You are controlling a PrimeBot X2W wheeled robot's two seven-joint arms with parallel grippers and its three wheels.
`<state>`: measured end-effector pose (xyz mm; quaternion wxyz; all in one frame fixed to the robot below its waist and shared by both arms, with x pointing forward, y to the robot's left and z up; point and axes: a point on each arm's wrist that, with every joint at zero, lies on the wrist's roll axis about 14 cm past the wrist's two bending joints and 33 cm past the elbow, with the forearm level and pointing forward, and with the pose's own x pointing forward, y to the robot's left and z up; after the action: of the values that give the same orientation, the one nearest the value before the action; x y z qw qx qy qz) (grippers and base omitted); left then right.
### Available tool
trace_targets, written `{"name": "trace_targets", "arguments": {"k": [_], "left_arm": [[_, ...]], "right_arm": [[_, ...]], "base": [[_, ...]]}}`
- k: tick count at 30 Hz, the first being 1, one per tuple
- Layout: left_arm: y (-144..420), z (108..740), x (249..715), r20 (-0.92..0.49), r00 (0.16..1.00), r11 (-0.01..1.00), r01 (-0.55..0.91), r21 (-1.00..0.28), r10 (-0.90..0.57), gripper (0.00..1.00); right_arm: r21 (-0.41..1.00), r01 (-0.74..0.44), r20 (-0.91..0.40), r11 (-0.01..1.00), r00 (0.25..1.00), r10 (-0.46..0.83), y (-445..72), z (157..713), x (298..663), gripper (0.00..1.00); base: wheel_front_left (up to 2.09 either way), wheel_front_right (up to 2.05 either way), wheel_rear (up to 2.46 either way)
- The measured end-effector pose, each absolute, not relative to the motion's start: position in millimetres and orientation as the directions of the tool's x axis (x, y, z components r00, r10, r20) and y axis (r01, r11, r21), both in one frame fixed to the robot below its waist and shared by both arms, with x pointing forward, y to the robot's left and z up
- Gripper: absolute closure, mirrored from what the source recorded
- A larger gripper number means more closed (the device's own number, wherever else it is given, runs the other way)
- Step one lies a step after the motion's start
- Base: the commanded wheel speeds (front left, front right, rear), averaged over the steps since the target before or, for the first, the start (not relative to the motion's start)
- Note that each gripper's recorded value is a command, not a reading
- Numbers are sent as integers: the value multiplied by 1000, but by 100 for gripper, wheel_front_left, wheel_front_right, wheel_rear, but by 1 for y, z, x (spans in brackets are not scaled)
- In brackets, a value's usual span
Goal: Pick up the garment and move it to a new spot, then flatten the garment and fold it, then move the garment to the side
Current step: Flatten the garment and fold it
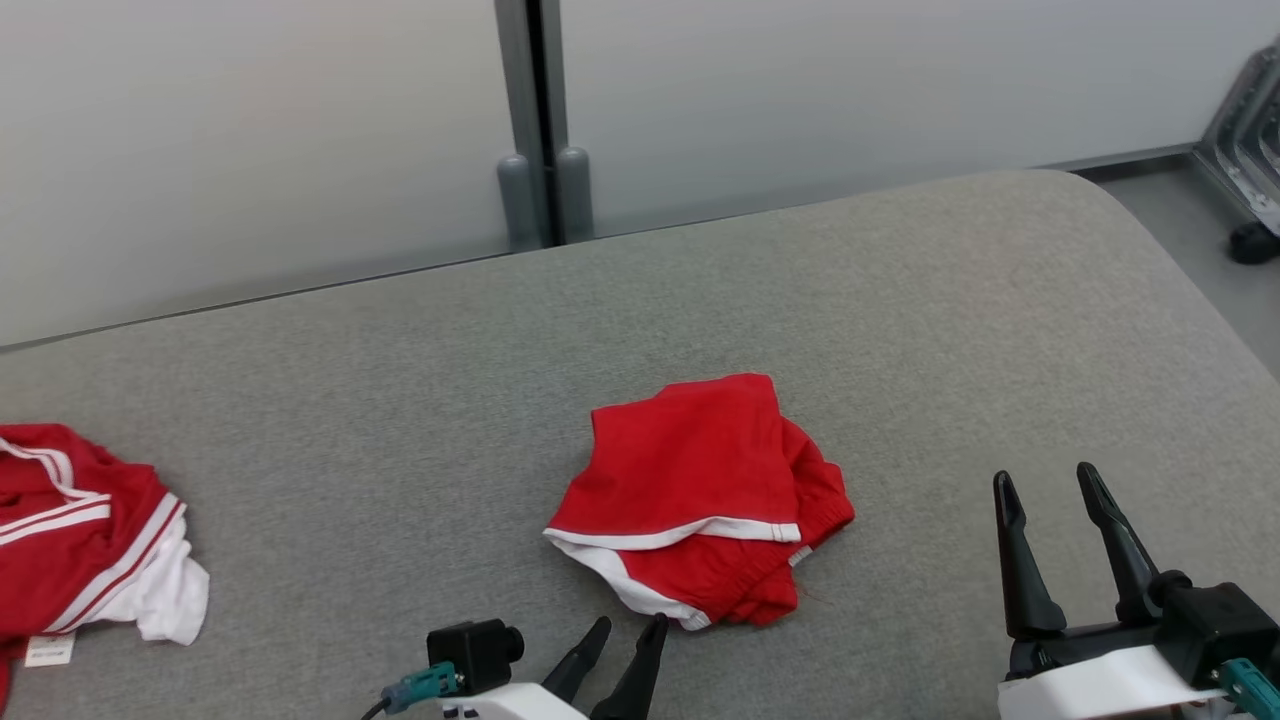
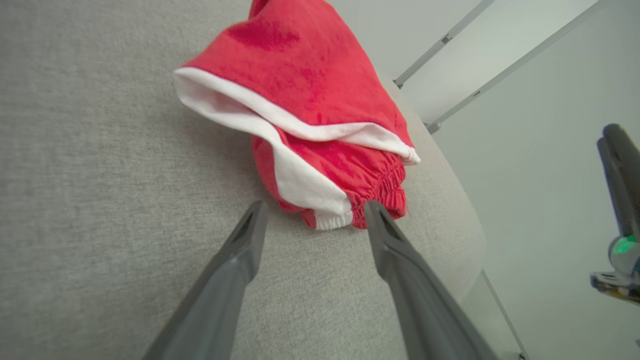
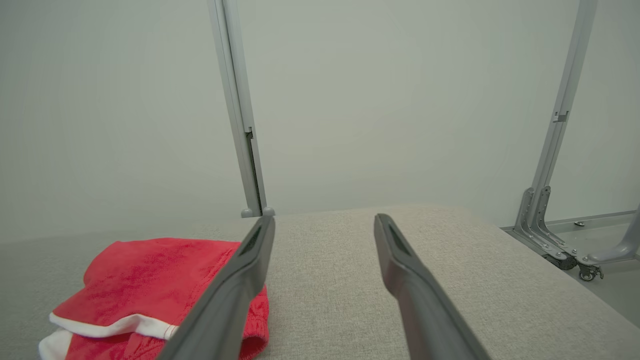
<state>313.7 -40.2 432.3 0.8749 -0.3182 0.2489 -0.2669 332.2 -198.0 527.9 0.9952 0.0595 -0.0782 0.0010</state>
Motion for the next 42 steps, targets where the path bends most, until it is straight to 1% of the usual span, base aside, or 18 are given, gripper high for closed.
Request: {"name": "trace_targets", "arguments": {"k": [5,10,11,12,13,14,17,18,22,23,27,29,32,36,38,42], "left_arm": [[-62,414,316,-331,671,624,251,-740,-663,0],[-71,396,323,-383,644,615,176,-769,-663,0],[-73,396,325,-375,642,601,171,-780,-669,12],[-75,399,329,-354,648,584,175,-793,-675,54],[-78,404,332,-332,650,563,182,-806,-684,100],[-83,409,333,-307,645,546,207,-812,-700,100],[-84,424,346,-247,686,540,250,-804,-685,100],[-75,436,362,-209,723,561,287,-776,-658,100],[-50,476,400,-99,786,611,388,-689,-610,100],[-37,503,418,-39,802,637,443,-631,-596,100],[-21,559,446,44,794,681,547,-487,-606,100],[-19,583,454,67,775,692,596,-406,-628,100],[-33,619,457,104,714,659,685,-311,-693,100],[-64,648,443,111,603,576,792,-205,-790,100],[-89,652,427,91,527,508,845,-169,-845,100],[-147,631,371,11,331,324,929,-182,-944,100]], "right_arm": [[121,68,125,990,989,-83,-221,519,325,0],[117,117,93,986,987,-129,-233,511,322,0],[116,122,92,986,987,-133,-234,511,322,0],[116,126,92,985,986,-137,-236,511,322,0],[116,129,93,985,986,-140,-237,511,323,0],[117,130,94,985,985,-141,-237,512,323,0],[120,124,103,985,985,-136,-235,514,324,0],[122,120,110,985,985,-133,-235,516,325,0],[124,96,121,988,986,-112,-229,519,330,0],[125,82,125,989,987,-98,-225,520,332,0],[129,54,138,990,988,-72,-216,523,335,0],[131,45,141,990,988,-63,-213,524,335,0],[134,44,148,990,987,-63,-213,526,333,0],[137,55,157,989,985,-76,-216,529,326,0],[138,66,157,988,984,-88,-219,528,321,0],[140,89,159,986,981,-111,-225,529,316,0]], "base": [[0,0,0],[0,0,0],[0,0,0],[0,0,0],[0,0,0],[0,0,0],[0,0,0],[0,0,0],[0,0,0],[0,0,0],[0,0,0],[0,0,0],[0,0,0],[0,0,0],[0,0,0],[0,0,0]]}}
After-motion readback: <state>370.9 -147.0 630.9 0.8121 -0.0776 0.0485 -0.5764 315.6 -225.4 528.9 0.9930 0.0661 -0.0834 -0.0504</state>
